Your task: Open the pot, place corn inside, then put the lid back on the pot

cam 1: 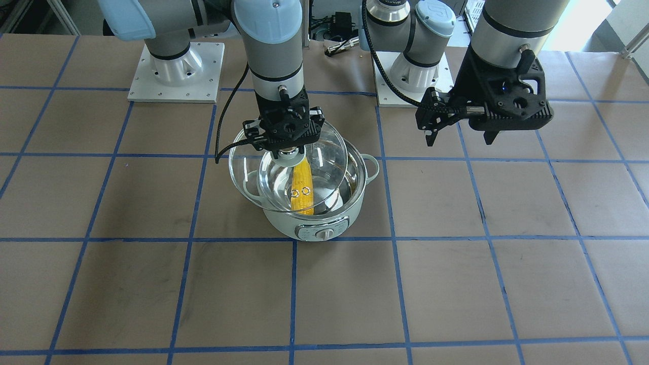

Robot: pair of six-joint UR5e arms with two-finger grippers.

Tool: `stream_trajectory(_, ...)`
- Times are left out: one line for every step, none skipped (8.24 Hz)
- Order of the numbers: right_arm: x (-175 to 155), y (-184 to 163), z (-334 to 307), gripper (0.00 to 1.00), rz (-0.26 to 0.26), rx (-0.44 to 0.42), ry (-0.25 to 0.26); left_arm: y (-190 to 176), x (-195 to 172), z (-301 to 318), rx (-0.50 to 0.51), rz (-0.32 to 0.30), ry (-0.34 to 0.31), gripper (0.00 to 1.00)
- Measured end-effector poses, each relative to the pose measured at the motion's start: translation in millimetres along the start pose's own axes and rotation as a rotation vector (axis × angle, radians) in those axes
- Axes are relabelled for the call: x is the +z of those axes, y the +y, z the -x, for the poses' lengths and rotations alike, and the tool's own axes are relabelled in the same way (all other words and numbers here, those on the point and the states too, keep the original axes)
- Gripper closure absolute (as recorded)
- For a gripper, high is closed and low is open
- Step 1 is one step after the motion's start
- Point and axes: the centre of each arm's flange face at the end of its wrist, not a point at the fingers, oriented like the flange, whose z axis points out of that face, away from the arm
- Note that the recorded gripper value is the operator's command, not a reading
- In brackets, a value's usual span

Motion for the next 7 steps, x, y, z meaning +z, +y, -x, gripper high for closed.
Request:
stream_trajectory(9, 0, 11, 1.0, -0.002, 0.006, -0.003, 4, 14, -2, 0.0, -0.003, 0.005, 0.0)
stream_trajectory(17, -3, 18, 1.0, -0.013, 0.018, -0.009, 11, 26, -3, -0.002, 0.005, 0.008, 0.0)
stream_trajectory(25, -7, 23, 1.0, -0.019, 0.035, -0.012, 20, 35, -4, -0.004, 0.014, 0.01, 0.0)
stream_trajectory(30, -9, 27, 1.0, -0.024, 0.044, -0.015, 26, 40, -4, -0.007, 0.021, 0.01, 0.0)
stream_trajectory(35, -10, 30, 1.0, -0.023, 0.059, -0.017, 32, 40, -4, -0.005, 0.022, 0.011, 0.0)
stream_trajectory(39, -11, 33, 1.0, -0.021, 0.076, -0.017, 35, 40, -4, -0.002, 0.024, 0.011, 0.0)
stream_trajectory(41, -11, 36, 1.0, -0.02, 0.091, -0.018, 37, 40, -4, 0.0, 0.028, 0.015, 0.0)
